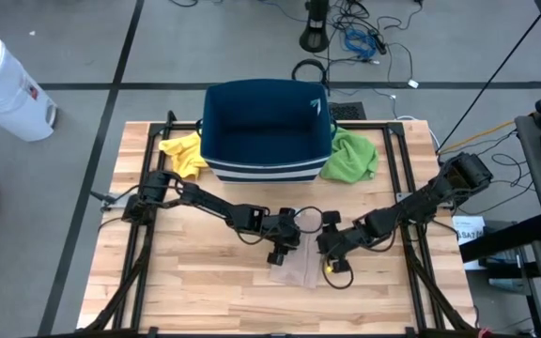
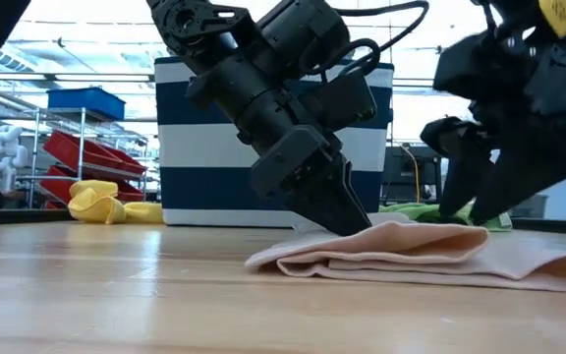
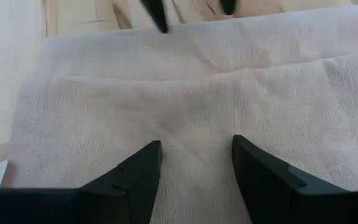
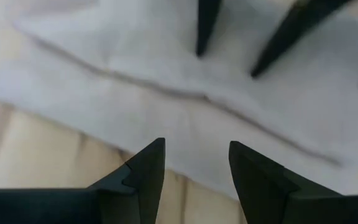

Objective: Fold towel
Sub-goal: Fold the brown towel

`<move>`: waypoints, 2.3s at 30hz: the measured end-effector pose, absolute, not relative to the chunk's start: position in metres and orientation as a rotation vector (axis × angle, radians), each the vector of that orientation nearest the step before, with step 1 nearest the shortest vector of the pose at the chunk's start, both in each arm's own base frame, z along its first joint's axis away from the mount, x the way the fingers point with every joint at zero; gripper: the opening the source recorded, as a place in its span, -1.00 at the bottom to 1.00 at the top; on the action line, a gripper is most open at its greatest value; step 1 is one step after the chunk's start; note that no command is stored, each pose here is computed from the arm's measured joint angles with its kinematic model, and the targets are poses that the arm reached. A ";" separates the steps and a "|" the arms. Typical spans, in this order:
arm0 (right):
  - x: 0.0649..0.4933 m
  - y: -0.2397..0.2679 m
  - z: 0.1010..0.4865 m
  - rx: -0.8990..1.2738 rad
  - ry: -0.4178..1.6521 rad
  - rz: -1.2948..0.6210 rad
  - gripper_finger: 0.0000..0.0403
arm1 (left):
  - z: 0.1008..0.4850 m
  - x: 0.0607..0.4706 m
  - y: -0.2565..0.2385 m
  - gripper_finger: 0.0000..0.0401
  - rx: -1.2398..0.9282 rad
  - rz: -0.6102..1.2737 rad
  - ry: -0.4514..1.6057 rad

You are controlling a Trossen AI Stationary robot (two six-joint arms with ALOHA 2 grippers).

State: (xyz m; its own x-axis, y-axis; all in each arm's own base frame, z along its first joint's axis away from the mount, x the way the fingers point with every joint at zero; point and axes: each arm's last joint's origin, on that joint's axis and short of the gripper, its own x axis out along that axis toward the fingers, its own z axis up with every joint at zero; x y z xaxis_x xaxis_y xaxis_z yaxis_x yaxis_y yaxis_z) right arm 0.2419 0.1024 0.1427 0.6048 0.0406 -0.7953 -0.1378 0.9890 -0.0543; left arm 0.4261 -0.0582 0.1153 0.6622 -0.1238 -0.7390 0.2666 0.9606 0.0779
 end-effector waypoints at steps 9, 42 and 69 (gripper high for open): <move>0.244 0.107 0.145 -0.267 0.846 0.111 -0.17 | 0.136 0.423 -0.060 0.02 0.207 -0.223 0.776; 0.263 0.081 0.142 -0.664 0.787 0.309 -0.42 | 0.139 0.418 -0.085 0.02 0.233 -0.314 0.774; 0.275 0.079 0.124 -0.638 0.772 0.383 -0.40 | 0.140 0.416 -0.095 0.02 0.232 -0.347 0.766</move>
